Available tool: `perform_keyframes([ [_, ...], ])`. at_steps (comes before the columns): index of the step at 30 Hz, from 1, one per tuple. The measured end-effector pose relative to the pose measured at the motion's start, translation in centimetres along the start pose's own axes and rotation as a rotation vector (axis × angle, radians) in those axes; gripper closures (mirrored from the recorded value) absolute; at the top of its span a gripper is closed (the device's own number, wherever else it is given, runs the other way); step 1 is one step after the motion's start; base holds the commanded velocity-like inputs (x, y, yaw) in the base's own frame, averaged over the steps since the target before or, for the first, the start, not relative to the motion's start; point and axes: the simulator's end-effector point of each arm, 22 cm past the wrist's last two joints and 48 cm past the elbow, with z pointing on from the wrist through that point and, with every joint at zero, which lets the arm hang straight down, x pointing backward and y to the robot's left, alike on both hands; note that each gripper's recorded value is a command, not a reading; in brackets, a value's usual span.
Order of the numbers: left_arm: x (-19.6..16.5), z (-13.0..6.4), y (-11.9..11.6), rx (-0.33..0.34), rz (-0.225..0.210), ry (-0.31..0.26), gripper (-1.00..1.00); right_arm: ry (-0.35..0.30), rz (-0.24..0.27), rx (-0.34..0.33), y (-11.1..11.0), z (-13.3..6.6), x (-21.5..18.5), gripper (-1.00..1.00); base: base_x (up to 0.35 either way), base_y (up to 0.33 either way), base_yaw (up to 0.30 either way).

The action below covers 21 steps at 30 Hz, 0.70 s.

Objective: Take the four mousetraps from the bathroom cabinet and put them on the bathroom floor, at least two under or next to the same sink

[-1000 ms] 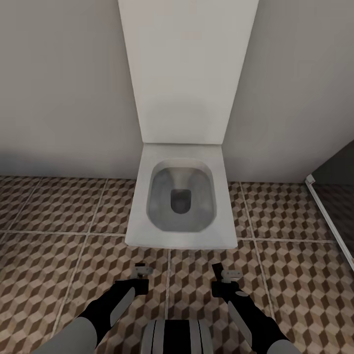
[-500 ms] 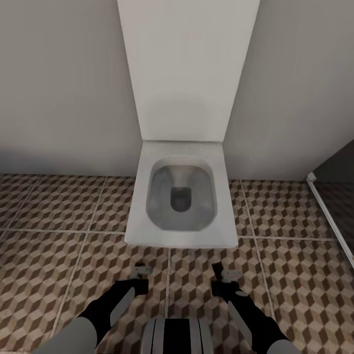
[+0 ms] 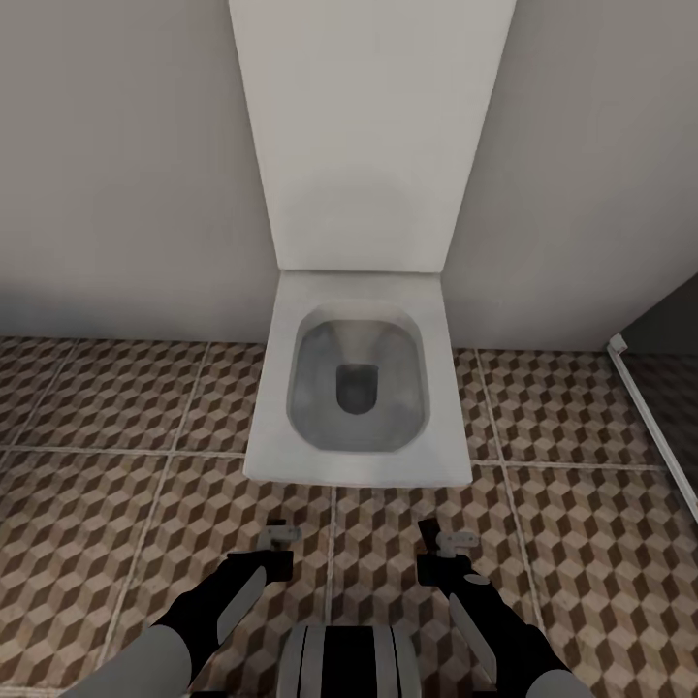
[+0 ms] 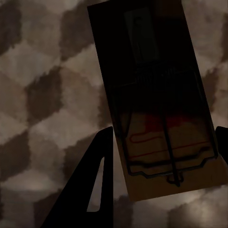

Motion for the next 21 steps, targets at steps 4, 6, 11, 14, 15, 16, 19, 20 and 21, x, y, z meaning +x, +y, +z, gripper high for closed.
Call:
perform_keyframes([
  [4,0.01,0.0,0.0,0.0,0.0,0.0,1.0,0.0,0.0,0.0,0.0,0.0,-0.01,1.0,0.0,0.0,0.0],
  [6,0.01,0.0,0.01,0.0,0.0,0.0,1.0,0.0,0.0,0.0,0.0,0.0,-0.01,1.0,0.0,0.0,0.0],
  [11,0.72,0.59,0.06,0.0,-0.001,0.016,1.0,0.017,0.001,0.0,-0.06,0.45,0.83,1.0,0.0,0.0,0.0],
  [14,0.72,0.59,0.06,-0.001,-0.001,0.016,1.0,0.016,0.001,0.0,-0.06,0.45,0.83,1.0,0.0,0.0,0.0],
  [15,0.73,0.59,0.06,-0.001,-0.001,0.016,1.0,0.016,0.001,0.0,-0.06,0.45,0.83,1.0,0.0,0.0,0.0],
  [16,0.72,0.59,0.06,-0.001,-0.001,0.016,1.0,0.016,0.001,0.0,-0.06,0.45,0.82,1.0,0.0,0.0,0.0],
  [19,0.74,0.59,0.07,-0.001,0.0,0.016,1.0,0.016,0.001,0.001,-0.08,0.45,0.82,1.0,0.0,0.0,0.0],
  [20,0.72,0.59,0.07,-0.001,0.0,0.016,1.0,0.016,0.001,0.001,-0.07,0.45,0.82,1.0,0.0,0.0,0.0],
  [21,0.74,0.59,0.07,-0.001,0.0,0.016,1.0,0.016,0.001,0.001,-0.07,0.45,0.82,1.0,0.0,0.0,0.0],
])
